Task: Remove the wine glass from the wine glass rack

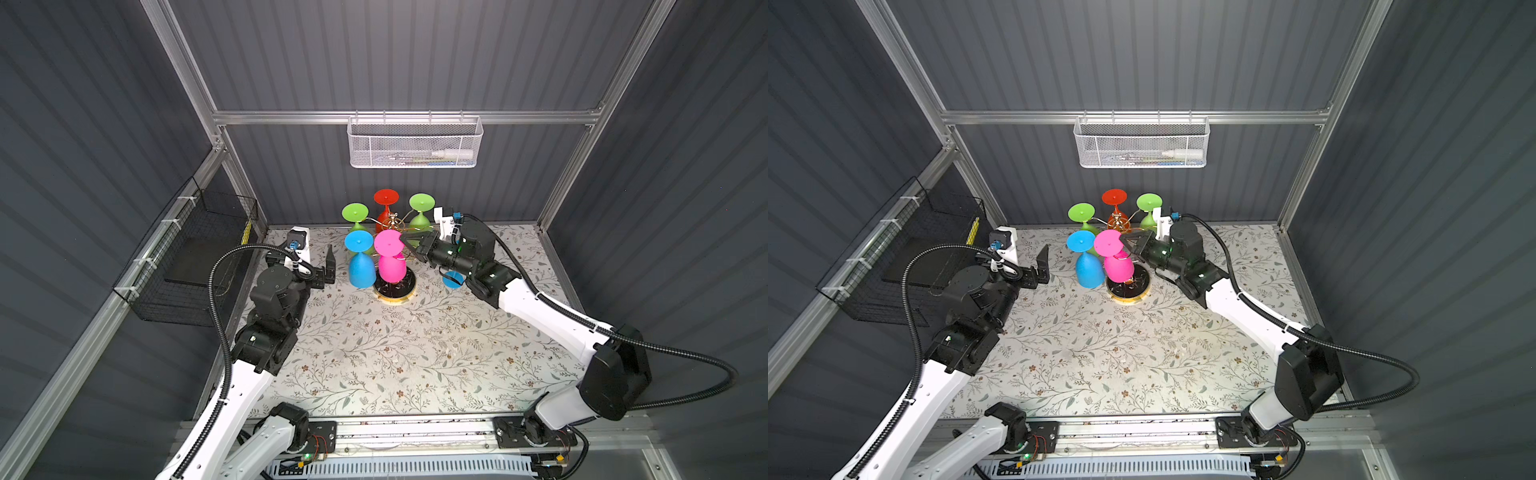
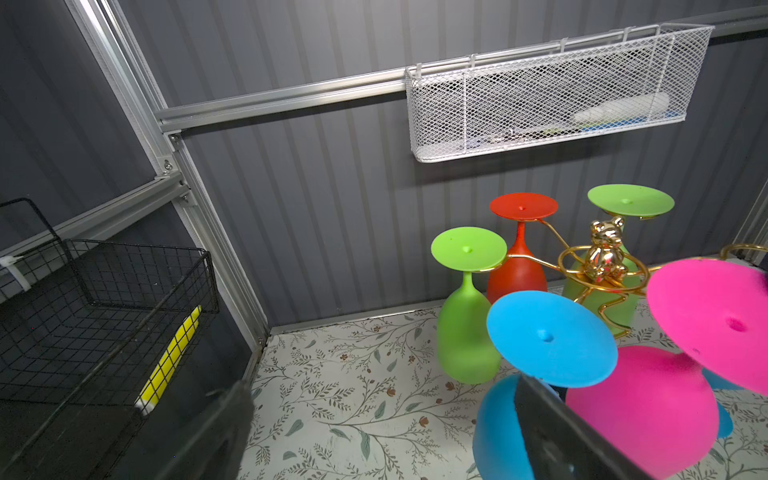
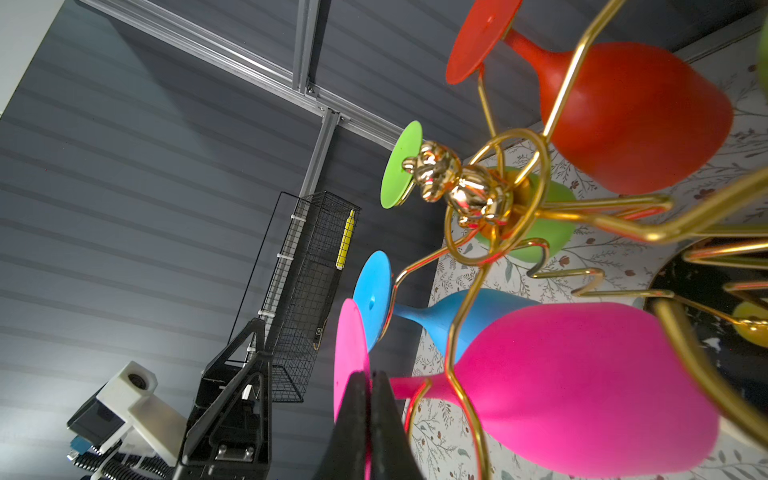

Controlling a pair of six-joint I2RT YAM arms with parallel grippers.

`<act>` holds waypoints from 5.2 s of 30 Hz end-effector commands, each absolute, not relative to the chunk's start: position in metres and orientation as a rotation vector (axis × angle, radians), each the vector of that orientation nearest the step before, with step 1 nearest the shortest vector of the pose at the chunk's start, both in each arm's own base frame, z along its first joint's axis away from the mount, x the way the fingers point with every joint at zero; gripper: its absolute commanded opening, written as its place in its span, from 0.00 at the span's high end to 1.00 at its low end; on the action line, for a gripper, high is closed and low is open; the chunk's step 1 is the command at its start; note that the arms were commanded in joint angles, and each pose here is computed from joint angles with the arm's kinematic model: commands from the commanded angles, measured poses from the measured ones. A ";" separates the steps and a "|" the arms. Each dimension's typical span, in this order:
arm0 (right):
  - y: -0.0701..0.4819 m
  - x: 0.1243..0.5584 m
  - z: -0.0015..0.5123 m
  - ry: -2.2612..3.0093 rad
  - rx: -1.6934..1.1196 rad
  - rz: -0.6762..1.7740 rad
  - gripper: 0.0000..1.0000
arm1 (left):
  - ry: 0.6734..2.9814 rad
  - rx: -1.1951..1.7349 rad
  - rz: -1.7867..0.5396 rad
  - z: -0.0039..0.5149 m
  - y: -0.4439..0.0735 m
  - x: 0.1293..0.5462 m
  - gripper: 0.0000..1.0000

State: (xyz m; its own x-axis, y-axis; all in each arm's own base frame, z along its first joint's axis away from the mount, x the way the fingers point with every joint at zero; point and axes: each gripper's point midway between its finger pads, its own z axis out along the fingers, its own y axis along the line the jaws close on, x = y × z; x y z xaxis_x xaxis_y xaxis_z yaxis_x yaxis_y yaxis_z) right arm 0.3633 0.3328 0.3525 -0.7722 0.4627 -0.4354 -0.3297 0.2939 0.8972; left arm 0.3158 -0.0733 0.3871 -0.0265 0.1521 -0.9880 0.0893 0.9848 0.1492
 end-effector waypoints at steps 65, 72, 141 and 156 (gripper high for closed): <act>0.207 0.262 0.451 1.666 -0.215 1.097 1.00 | 1.464 0.829 -1.393 0.464 -0.281 0.294 0.33; 0.219 0.260 0.467 1.629 -0.296 1.145 1.00 | 1.447 0.950 -1.470 0.458 -0.315 0.279 0.33; 0.186 0.311 0.400 1.287 -0.749 0.418 0.01 | 1.584 1.002 -1.864 0.468 -0.347 0.266 1.00; 0.215 0.343 0.405 1.264 -0.829 0.420 0.01 | 1.577 1.023 -1.927 0.473 -0.346 0.259 1.00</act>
